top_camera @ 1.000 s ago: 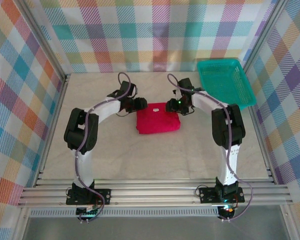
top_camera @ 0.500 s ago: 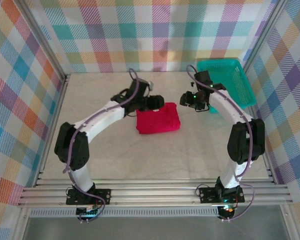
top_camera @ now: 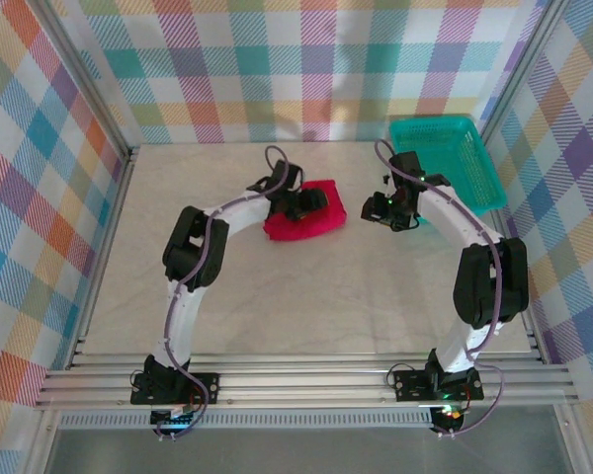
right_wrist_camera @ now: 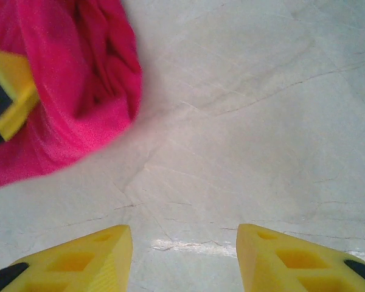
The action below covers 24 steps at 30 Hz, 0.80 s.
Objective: Fold the inside-out t-shirt
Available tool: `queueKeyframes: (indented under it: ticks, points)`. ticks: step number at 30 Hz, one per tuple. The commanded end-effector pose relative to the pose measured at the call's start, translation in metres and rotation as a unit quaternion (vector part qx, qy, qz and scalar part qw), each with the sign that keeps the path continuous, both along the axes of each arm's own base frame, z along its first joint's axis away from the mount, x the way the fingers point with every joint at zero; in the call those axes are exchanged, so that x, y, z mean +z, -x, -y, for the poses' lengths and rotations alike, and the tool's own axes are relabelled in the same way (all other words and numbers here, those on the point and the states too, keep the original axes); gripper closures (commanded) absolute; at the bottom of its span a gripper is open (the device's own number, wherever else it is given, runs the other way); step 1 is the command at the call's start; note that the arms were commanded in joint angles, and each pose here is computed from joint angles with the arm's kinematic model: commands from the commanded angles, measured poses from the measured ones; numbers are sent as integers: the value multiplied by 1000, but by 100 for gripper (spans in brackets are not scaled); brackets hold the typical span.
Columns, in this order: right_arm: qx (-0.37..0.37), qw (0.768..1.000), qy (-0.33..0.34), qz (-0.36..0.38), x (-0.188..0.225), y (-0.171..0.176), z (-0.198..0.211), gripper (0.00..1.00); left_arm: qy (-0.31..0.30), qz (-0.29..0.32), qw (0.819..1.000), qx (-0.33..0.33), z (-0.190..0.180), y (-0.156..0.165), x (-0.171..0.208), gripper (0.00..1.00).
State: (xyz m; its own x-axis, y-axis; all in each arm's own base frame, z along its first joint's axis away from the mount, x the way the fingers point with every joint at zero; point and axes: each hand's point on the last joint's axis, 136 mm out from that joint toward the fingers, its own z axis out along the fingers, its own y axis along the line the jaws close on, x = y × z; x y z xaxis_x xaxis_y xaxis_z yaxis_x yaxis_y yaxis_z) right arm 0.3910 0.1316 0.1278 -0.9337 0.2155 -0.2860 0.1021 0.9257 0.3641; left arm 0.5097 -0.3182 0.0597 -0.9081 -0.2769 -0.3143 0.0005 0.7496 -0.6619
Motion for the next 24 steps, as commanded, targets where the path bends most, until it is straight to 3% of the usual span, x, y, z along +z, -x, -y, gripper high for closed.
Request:
queueKeyframes:
  ticks: [1,11,15,16,18,19,22,24]
  points:
    - [2,1000,-19,9,11,1,-8,52,-66,-124,990,28,-79,5,-86,39]
    - [3,999,-21,25,22,-8,-9,52,-68,-190,979,21,-208,-24,-72,39]
    - [11,999,-17,29,24,-14,-11,52,-81,-162,983,25,-230,-32,-47,37]
    - [13,999,-16,34,27,-16,-11,51,-82,-152,985,25,-230,-35,-40,36]
    - [22,998,-14,49,34,-21,-12,49,-80,-123,989,23,-229,-42,-17,15]
    - [29,998,-13,60,39,-23,-13,47,-81,-106,991,22,-229,-45,-5,1]
    - [56,991,-5,123,61,-32,-13,27,-108,-38,993,25,-232,-52,50,0]
    - [60,983,22,175,78,-38,-5,5,-122,20,992,38,-233,-51,99,0]
